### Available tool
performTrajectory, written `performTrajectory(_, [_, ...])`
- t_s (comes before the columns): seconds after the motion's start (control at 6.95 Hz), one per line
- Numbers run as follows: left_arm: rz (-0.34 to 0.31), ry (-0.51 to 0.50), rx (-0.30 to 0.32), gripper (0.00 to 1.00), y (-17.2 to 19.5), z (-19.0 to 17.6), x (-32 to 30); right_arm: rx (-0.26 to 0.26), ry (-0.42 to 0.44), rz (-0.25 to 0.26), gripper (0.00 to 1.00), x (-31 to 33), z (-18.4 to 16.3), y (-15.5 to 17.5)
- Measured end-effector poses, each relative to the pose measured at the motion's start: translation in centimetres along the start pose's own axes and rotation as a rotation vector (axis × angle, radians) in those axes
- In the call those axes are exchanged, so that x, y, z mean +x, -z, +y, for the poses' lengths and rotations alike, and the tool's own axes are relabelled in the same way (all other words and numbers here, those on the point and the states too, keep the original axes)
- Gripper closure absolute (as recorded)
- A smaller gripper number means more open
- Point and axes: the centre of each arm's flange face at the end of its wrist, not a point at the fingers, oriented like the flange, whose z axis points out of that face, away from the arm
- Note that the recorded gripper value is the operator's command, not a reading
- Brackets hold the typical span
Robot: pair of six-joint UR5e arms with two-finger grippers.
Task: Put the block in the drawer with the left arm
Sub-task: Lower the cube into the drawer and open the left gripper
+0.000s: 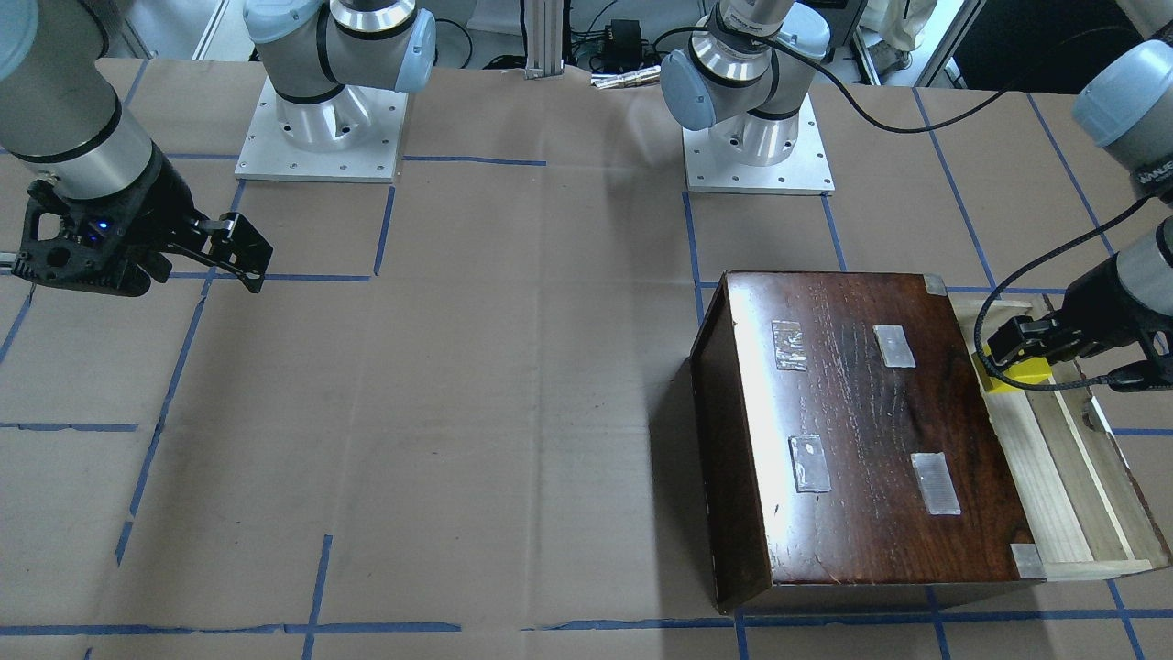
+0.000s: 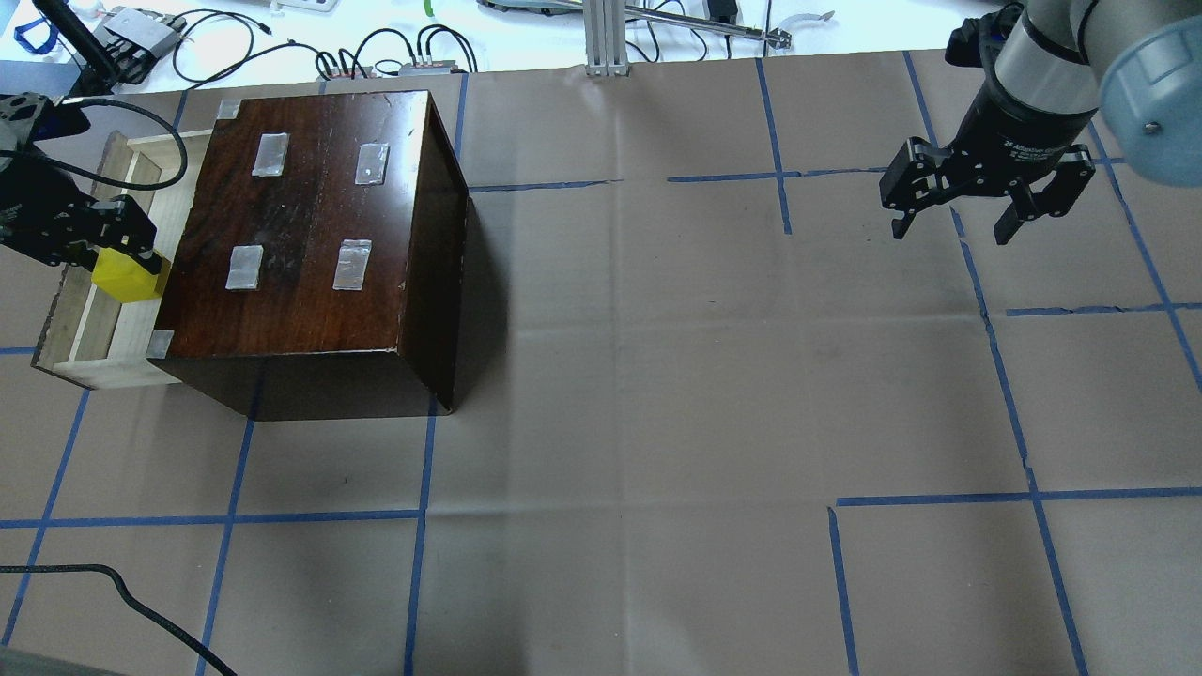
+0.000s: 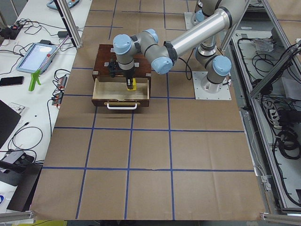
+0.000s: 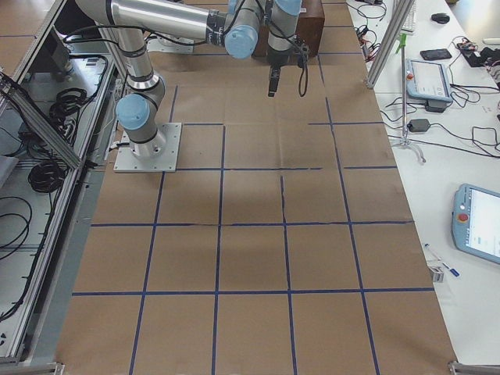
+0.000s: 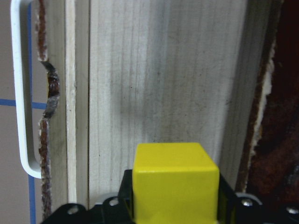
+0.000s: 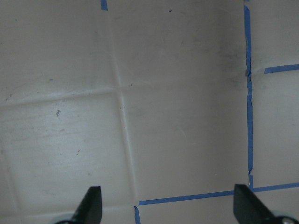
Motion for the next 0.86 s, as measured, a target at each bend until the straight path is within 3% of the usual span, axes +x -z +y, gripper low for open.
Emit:
performTrajectory(0.14, [-0.011,-0.015,0.007,0.68,-1.3,-0.1,-0.1,0.0,0.0,0.0,0.0,0.0,0.0,0.0])
performTrajectory(0.29, [-0.017,-0.021,0.013,0.27,-1.9,-0.2,-0.2,0.0,0.0,0.0,0.0,0.0,0.0,0.0])
performTrajectory(0.43, [-0.022,-0.023,0.021,0.02,-1.9,-0.4,-0.3,0.0,0.0,0.0,0.0,0.0,0.0,0.0])
performTrajectory(0.86, [-0.04,-0.024,0.06,0.02,0.1,-0.6,-0.3,0.0,0.0,0.0,0.0,0.0,0.0,0.0])
